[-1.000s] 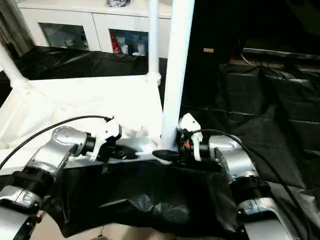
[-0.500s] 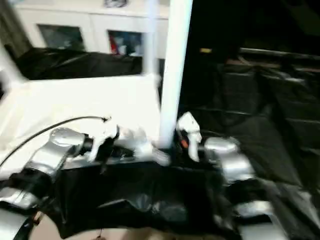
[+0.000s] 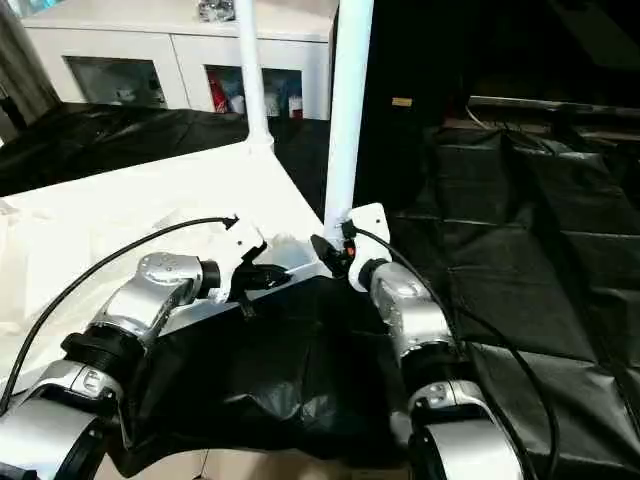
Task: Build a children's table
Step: Rotate leg to tighten
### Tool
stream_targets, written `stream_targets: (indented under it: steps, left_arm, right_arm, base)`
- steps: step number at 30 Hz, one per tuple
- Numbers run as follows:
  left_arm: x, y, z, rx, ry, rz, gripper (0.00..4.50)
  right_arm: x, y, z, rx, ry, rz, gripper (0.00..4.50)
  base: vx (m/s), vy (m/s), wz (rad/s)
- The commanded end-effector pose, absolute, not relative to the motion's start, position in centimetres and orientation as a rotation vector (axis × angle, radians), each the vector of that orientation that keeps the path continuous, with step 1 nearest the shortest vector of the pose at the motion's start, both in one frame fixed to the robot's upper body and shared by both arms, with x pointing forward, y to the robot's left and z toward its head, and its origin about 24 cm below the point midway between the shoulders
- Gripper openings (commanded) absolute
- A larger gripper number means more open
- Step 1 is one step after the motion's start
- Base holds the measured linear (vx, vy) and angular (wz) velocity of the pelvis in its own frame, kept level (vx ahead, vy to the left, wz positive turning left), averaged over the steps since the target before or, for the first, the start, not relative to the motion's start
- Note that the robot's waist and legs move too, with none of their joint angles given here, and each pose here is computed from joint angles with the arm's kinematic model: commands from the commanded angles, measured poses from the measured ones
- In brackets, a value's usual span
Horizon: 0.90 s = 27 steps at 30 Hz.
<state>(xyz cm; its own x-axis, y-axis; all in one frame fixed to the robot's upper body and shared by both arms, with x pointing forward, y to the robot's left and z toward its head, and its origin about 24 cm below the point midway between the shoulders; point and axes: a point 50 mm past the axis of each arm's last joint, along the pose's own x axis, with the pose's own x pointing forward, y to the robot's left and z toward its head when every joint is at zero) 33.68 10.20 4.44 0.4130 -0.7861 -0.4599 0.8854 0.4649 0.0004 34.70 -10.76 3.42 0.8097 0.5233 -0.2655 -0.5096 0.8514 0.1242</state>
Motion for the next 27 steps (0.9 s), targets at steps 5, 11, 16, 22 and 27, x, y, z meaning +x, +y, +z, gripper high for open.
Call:
stream_targets:
  steps: [5, 11, 16, 22, 27]
  left_arm:
    - [33.4, 7.7, 6.6, 0.258, 0.297, -1.229, 0.0]
    - [32.8, 8.8, 6.4, 0.262, 0.303, -1.286, 0.0]
    - [31.7, 9.8, 6.6, 0.265, 0.311, -1.414, 0.0]
    - [31.3, 10.9, 6.6, 0.284, 0.344, -1.46, 0.0]
    - [31.0, 11.5, 6.6, 0.292, 0.371, -1.49, 0.0]
  right_arm:
    - [32.7, -7.6, 1.9, 0.028, 0.374, 0.867, 3.71]
    - [32.1, -9.4, 2.7, -0.026, 0.343, 1.021, 3.79]
    - [31.1, -11.5, 3.4, -0.056, 0.348, 1.187, 3.79]
    - [30.4, -13.0, 3.8, -0.064, 0.37, 1.271, 3.79]
    - [29.6, -13.5, 4.0, -0.05, 0.408, 1.351, 3.51]
  base:
    - [0.0, 0.0, 0.0]
    - [0.0, 0.0, 0.0]
    - [0.0, 0.0, 0.0]
    - [0.0, 0.0, 0.0]
    - [0.0, 0.0, 0.0]
